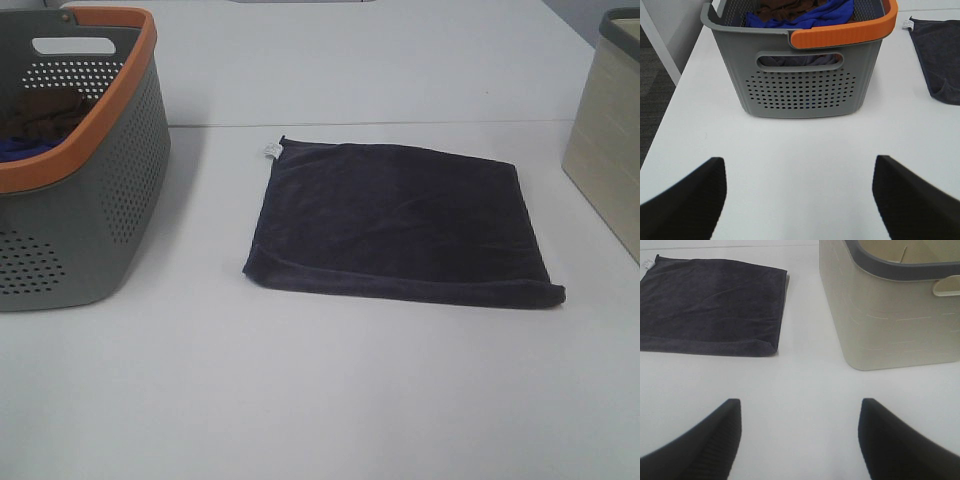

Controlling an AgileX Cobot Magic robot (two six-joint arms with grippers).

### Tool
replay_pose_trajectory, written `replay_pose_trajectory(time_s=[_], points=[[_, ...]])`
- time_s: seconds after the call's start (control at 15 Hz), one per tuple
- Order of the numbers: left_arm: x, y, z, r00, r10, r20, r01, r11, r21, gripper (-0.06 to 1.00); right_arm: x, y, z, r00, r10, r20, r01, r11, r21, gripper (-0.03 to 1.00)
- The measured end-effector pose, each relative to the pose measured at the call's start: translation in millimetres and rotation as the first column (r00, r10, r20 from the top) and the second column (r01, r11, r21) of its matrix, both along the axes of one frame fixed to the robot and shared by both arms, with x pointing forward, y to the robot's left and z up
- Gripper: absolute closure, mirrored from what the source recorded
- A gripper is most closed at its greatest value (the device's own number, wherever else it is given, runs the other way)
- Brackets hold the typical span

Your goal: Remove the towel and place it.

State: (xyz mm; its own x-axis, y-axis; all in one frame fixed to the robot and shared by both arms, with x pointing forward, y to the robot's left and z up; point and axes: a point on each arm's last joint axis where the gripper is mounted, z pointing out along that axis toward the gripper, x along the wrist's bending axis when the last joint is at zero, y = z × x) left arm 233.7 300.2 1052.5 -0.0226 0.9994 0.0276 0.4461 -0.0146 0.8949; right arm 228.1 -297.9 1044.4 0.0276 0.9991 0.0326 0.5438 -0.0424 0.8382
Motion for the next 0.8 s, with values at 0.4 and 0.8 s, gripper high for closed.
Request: replay_pose_trajectory(time_s=[0.4,0.8], points=[[0.0,-0.2,0.0,1.000,0.010,0.001,-0.010,1.000,-0.023,0.19,0.0,-0.5,0.0,1.000,-0.006,0.000,0.006,1.000,-0.002,0.37],[0.0,-0.2,0.0,1.000,0.013,0.001,-0.013,0.999,-0.029,0.19,0.0,-0.5,0.0,1.000,-0.006,0.000,0.006,1.000,-0.002,0.37]])
